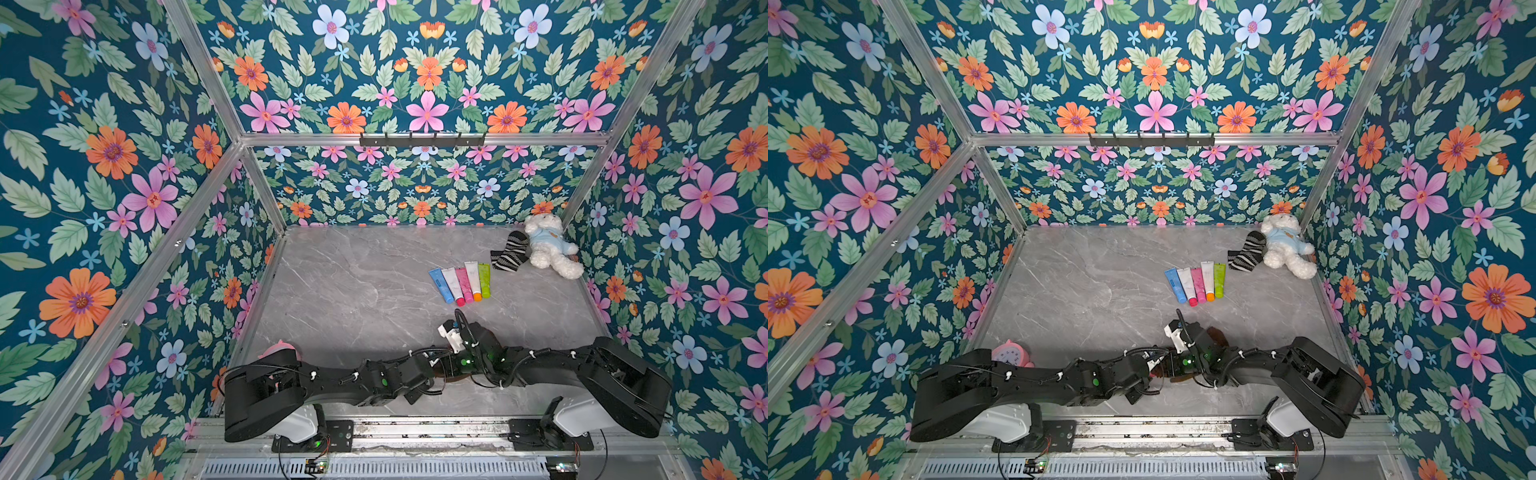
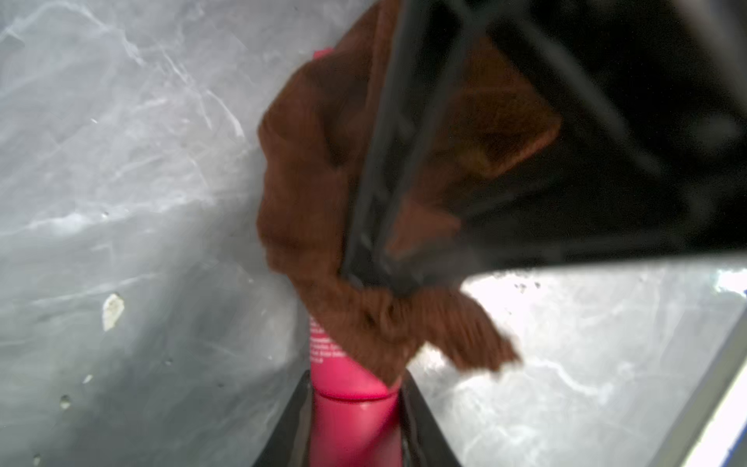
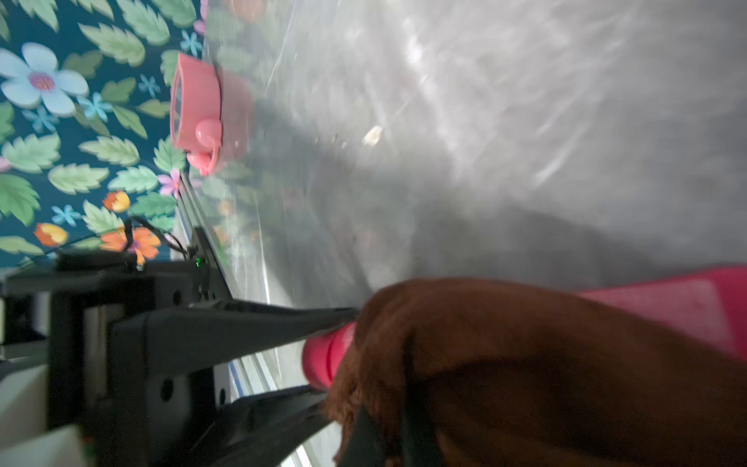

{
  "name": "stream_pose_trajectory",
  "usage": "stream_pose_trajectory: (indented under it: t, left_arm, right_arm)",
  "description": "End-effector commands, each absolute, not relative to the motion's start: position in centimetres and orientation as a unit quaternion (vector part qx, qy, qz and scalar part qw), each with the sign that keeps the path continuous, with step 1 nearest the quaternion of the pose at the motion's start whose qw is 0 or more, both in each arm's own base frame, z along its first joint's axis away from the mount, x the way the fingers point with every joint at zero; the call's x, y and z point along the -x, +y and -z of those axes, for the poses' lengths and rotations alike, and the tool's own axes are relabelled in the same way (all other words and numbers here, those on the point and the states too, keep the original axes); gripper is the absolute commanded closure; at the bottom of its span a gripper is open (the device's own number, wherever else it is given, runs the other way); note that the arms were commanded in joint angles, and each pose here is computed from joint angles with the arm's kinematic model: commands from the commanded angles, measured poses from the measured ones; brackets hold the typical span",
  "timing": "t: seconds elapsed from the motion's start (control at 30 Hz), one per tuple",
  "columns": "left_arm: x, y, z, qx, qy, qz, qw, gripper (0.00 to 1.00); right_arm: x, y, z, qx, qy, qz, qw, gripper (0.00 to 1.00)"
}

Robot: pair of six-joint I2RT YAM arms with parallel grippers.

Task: Wipe the surface of the toothpaste tube
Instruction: Wipe the dirt from the toothpaste tube.

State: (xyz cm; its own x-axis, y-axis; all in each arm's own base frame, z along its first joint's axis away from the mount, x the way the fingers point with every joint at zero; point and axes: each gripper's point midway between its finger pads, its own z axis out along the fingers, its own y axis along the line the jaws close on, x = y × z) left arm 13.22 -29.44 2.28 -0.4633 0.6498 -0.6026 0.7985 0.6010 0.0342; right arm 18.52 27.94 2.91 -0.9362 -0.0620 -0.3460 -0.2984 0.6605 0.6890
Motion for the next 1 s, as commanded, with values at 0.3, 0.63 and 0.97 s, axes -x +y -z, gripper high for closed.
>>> stream_pose_trajectory:
  t: [0.3, 0.63, 0.97]
  left_arm:
    - [-13.7, -30.9, -3.8, -0.417, 0.836, 0.154, 0.321, 1.0]
    - [-13.7, -30.9, -3.7, -0.418, 0.836, 0.153, 0.32, 1.0]
    - [-13.7, -30.9, -3.9, -0.417, 0.836, 0.155, 0.322, 1.0]
  right_arm:
    - [-20.8, 21.6, -0.7, 0.054, 0.949, -0.257, 0.175, 1.0]
    - [-17.0, 28.3, -4.2, 0.125, 0.901, -0.39, 0.144, 1.0]
    - [-18.7, 26.0, -1.2, 0.084, 0.928, -0.338, 0.134, 1.0]
